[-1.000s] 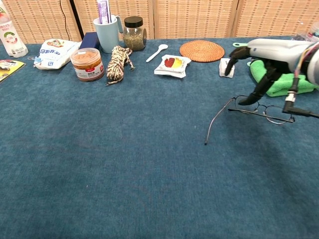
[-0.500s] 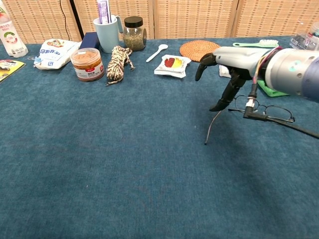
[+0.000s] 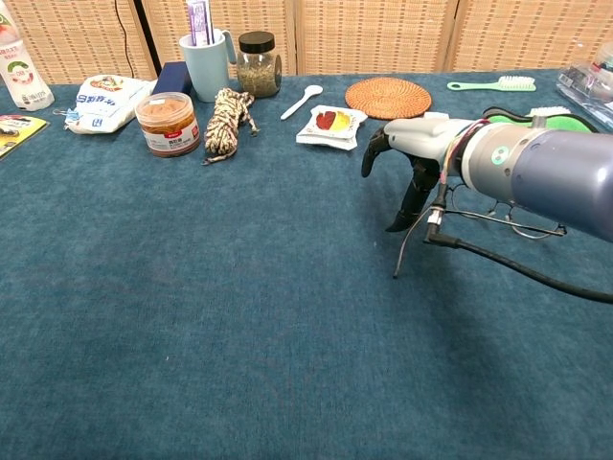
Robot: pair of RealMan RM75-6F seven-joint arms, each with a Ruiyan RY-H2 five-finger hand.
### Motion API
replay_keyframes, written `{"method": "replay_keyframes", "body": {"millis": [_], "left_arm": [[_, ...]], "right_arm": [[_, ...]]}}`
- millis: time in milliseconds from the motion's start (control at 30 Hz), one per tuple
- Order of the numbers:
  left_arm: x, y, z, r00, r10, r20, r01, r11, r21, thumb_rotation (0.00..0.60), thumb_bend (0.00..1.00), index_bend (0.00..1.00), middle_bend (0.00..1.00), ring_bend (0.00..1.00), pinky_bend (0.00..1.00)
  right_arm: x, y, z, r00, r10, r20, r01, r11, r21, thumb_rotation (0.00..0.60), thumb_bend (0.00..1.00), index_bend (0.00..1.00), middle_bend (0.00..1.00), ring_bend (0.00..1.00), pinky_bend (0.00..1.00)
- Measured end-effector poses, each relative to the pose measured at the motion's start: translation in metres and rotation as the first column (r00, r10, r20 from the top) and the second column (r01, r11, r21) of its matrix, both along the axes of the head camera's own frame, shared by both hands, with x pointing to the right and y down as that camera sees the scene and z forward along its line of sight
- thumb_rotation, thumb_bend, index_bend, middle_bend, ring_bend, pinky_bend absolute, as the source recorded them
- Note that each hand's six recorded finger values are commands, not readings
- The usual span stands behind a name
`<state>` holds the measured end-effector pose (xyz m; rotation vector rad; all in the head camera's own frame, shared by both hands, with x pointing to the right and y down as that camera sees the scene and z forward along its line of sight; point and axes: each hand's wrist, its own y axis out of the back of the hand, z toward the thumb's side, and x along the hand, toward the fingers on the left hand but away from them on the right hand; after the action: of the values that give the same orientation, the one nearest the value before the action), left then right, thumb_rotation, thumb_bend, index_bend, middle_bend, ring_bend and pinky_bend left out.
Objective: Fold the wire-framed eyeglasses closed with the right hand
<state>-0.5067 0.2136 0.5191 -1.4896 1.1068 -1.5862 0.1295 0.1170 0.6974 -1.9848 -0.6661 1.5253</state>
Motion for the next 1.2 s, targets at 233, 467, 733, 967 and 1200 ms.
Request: {"method": "replay_keyframes", "body": {"millis": [233,467,733,967,1200], "left_arm": [[0.002,-0.001,0.001,1.0,0.005,-0.006,-0.005,1.0,0.0,0.346,0.25,0.17,0.01,0.05,0.03],[0.006,-0.001,0.003,1.0,0.013,-0.015,-0.013,1.0,0.0,0.346,0.25,0.17,0.01,0.05,0.03],[0.012,-0.003,0.002,0.999,0.027,-0.022,-0.027,1.0,0.004,0.347,0.25,0.17,0.01,0.05,0.03],[0.017,-0.004,0.002,0.999,0.036,-0.029,-0.036,0.999,0.003,0.346,0.25,0.17,0.01,0.05,0.03],[0.02,-0.006,0.001,0.999,0.042,-0.03,-0.041,0.999,0.009,0.346,0.25,0.17,0.01,0.05,0.03]], "right_arm": [[0.015,0.002,0.008,0.998,0.005,-0.071,-0.003,1.0,0.018,0.6,0.22,0.22,0.0,0.0,0.0],[0.038,0.007,0.008,0.994,0.03,-0.101,-0.028,0.999,0.025,0.6,0.22,0.22,0.0,0.0,0.0],[0.071,0.01,0.005,0.99,0.078,-0.118,-0.074,0.997,0.035,0.6,0.22,0.22,0.0,0.0,0.0],[0.096,0.009,0.002,0.985,0.117,-0.128,-0.114,0.993,0.034,0.6,0.22,0.22,0.0,0.0,0.0],[0.12,0.008,0.002,0.977,0.149,-0.152,-0.147,0.989,0.024,0.6,0.22,0.23,0.0,0.0,0.0]]}}
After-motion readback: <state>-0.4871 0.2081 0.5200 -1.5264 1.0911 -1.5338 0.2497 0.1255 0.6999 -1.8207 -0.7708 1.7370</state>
